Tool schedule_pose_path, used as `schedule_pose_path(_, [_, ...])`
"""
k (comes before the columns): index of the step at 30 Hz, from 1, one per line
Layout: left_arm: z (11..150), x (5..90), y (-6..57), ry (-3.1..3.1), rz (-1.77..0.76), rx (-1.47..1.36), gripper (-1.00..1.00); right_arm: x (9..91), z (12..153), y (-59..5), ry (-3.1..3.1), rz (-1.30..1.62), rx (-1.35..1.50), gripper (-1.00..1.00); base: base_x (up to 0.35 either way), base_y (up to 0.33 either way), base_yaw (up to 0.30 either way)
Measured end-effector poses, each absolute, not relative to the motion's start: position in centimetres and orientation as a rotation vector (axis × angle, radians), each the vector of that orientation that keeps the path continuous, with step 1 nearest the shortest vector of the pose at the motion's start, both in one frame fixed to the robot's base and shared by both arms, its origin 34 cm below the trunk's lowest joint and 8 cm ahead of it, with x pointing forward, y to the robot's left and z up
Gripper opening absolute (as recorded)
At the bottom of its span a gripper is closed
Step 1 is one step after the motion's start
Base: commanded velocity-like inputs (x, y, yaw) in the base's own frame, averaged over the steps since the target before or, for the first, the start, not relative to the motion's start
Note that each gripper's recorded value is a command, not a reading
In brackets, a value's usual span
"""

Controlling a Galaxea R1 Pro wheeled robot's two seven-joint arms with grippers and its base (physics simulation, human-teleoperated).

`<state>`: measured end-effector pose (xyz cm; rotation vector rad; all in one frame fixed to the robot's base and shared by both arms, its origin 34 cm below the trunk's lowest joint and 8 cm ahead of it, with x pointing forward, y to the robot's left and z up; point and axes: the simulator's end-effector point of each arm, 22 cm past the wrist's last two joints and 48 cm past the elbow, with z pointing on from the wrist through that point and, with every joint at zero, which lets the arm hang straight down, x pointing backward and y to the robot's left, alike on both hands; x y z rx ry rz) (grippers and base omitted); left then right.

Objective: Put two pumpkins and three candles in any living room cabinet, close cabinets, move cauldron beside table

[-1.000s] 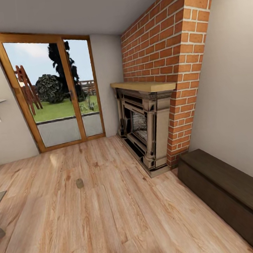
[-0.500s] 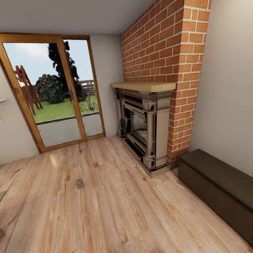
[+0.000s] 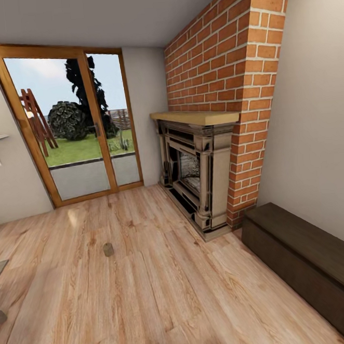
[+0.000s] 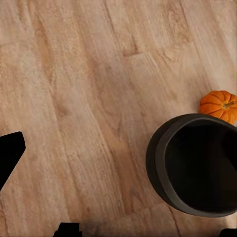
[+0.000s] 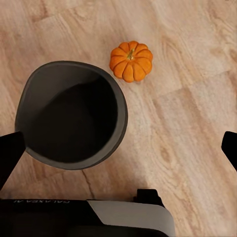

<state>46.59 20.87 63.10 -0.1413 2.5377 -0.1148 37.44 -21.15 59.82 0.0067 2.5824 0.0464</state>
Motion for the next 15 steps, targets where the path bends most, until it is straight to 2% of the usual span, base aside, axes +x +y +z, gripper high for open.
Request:
schedule_pose_path(6, [63.09,46.55,20.72,2.537,-0.117,-0.138,1.00,37.52,59.87,-21.06,2.580,0.049,0.004,1.00,-0.025,0.000,0.000])
schedule_pose_path(15, [63.10,46.59,20.68,2.533,-0.116,-0.137,1.00,38.24,60.29,-20.79,2.551,0.062,-0.002,1.00,-0.216,0.000,0.000])
